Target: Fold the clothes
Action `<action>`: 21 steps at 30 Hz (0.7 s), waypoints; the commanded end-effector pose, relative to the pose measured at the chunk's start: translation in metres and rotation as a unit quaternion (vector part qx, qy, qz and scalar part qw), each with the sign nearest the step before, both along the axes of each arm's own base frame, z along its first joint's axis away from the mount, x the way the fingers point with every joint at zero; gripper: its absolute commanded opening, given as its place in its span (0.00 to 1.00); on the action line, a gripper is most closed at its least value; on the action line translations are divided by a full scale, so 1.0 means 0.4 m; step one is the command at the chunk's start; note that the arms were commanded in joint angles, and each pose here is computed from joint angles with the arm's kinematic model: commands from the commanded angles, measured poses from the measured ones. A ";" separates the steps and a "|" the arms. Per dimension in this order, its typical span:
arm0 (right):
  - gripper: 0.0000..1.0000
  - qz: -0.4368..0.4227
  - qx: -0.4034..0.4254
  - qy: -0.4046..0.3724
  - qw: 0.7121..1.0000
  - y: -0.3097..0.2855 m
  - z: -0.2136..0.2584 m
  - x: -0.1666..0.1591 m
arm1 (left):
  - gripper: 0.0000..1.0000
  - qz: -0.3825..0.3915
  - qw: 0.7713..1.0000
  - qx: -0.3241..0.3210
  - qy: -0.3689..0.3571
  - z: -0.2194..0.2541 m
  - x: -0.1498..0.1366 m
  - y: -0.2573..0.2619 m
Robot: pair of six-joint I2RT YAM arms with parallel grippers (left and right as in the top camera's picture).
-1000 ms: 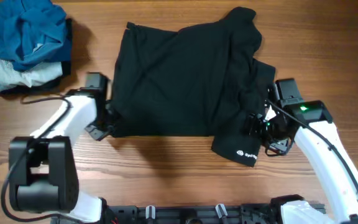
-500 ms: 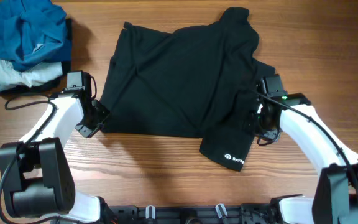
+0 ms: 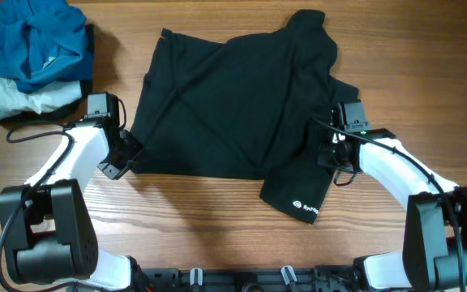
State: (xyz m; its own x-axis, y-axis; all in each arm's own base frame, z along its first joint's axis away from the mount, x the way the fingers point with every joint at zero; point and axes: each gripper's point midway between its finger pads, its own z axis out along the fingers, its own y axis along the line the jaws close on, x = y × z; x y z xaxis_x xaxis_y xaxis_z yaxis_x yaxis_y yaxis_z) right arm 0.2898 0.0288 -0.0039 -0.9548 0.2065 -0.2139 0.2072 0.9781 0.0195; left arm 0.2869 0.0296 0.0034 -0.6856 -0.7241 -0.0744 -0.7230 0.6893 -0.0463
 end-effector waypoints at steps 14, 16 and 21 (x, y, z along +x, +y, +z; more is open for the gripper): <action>0.12 -0.032 0.164 0.012 0.986 -0.015 0.093 -0.006 | 0.04 0.030 0.997 0.023 -0.065 0.124 -0.015 0.099; 0.20 -0.030 0.175 0.023 0.984 -0.005 0.094 -0.018 | 0.04 0.026 0.997 0.025 -0.073 0.135 -0.012 0.100; 0.41 -0.009 0.190 0.059 0.980 0.013 0.093 -0.067 | 0.04 0.019 0.997 0.027 -0.073 0.137 -0.014 0.099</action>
